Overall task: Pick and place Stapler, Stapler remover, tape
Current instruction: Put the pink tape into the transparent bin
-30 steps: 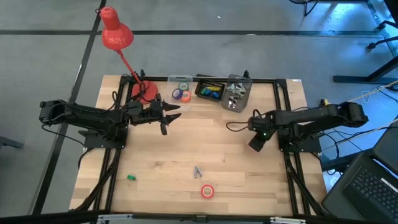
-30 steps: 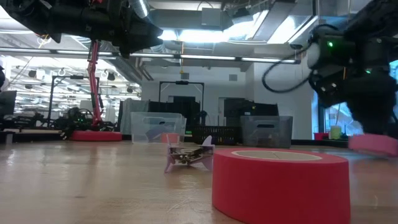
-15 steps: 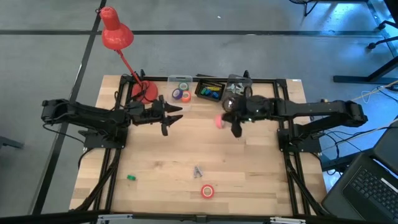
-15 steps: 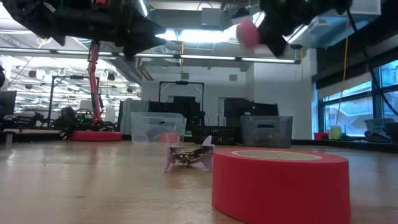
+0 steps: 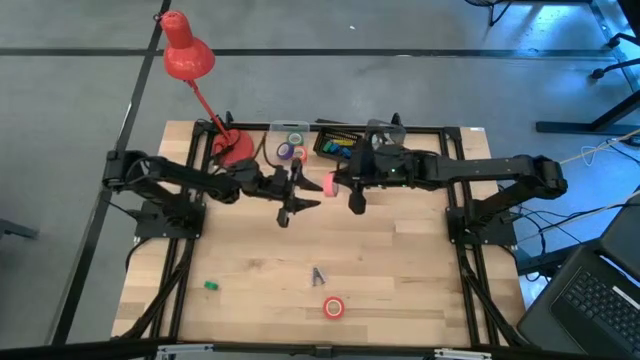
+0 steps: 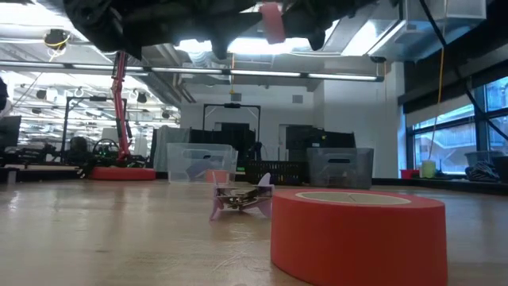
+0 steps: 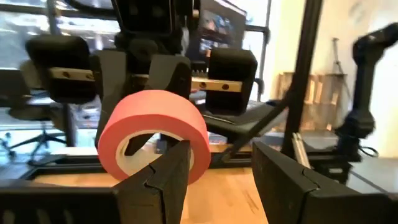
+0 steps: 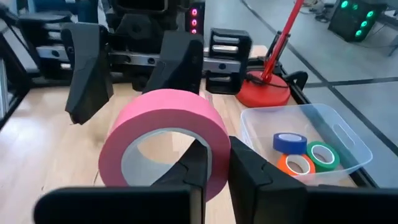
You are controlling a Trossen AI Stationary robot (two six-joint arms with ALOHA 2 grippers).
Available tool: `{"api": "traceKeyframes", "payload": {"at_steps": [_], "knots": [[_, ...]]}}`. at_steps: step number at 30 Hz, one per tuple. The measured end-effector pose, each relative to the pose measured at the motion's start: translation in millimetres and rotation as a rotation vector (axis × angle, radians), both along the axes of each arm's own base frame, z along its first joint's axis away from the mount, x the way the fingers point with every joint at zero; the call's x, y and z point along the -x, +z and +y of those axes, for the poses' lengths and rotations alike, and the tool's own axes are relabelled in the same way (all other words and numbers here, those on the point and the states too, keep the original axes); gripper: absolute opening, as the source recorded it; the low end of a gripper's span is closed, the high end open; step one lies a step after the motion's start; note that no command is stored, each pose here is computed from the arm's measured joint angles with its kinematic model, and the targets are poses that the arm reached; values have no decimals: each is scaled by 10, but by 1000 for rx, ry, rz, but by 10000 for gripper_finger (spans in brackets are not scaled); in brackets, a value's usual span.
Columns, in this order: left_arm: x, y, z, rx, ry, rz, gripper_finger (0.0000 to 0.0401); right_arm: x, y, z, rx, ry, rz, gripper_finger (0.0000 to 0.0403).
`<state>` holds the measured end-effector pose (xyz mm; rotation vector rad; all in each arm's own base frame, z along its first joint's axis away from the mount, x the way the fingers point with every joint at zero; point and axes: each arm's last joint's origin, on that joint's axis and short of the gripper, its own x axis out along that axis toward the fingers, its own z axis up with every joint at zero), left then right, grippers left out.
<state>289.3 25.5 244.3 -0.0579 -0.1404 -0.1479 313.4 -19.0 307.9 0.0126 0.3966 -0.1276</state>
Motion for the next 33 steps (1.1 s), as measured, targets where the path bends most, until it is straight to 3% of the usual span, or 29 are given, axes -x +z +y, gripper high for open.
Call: {"api": "traceKeyframes", "payload": {"at_steps": [8, 15, 29, 33], "knots": [[-45, 12, 31, 1, 4, -4, 164, 27, 69, -4, 26, -8, -16, 36], [-55, -9, 82, 13, 105, 19, 164, -3, 110, -4, 24, 2, -64, 36], [-87, 96, 81, 9, 60, -22, 164, -55, 88, 3, 20, 27, -82, 36], [-97, 94, 84, 2, 70, -8, 137, -64, 64, 2, 21, 28, -70, 36]]}}
